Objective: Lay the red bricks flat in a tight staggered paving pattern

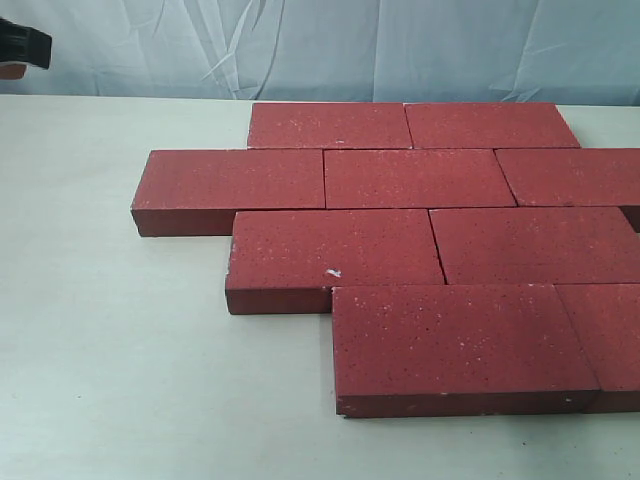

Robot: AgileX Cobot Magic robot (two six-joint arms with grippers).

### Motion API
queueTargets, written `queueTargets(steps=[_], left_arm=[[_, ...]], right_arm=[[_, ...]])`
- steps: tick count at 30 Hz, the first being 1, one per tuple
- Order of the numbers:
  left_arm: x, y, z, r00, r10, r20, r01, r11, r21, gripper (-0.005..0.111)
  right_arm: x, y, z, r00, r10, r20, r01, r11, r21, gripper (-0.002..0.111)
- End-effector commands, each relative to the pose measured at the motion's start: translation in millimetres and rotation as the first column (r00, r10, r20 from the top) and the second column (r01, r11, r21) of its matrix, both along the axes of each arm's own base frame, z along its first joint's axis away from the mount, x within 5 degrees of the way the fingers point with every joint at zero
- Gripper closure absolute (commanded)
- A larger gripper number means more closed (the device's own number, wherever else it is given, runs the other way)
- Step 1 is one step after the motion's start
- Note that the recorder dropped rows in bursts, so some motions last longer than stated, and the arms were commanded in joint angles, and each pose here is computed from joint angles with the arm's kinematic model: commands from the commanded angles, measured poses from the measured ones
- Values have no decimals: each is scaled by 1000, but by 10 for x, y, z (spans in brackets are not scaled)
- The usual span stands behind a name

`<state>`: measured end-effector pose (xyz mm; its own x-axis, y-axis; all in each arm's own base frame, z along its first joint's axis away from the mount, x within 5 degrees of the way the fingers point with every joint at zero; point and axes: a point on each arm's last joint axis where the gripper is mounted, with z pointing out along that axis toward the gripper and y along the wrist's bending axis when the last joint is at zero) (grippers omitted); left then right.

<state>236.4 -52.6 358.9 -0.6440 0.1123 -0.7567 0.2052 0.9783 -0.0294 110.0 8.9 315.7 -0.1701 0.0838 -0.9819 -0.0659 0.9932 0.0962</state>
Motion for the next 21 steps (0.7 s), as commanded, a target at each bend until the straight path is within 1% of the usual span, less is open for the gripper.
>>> queueTargets(steps=[1,7,10,16,21], left_arm=[[-17,3,11,1000,7,5,-7,1000,-14,107],[-18,3,10,1000,7,3,-7,1000,-14,107],[-18,3,10,1000,7,3,-7,1000,-14,107],[-18,3,10,1000,7,3,-7,1000,-14,107],[-18,3,10,1000,7,3,-7,1000,-14,107]], right_arm=[[0,-7,-7,1000,-5,9,5,1000,-4,109],[0,-7,-9,1000,-5,6,5,1000,-4,109],[7,-10,-62,1000,-6,6,7,1000,-23,109],[-23,-14,-350,998,-7,-58,5,999,-38,109],[-124,-21,-676,994,-7,-113,2,999,-42,109]])
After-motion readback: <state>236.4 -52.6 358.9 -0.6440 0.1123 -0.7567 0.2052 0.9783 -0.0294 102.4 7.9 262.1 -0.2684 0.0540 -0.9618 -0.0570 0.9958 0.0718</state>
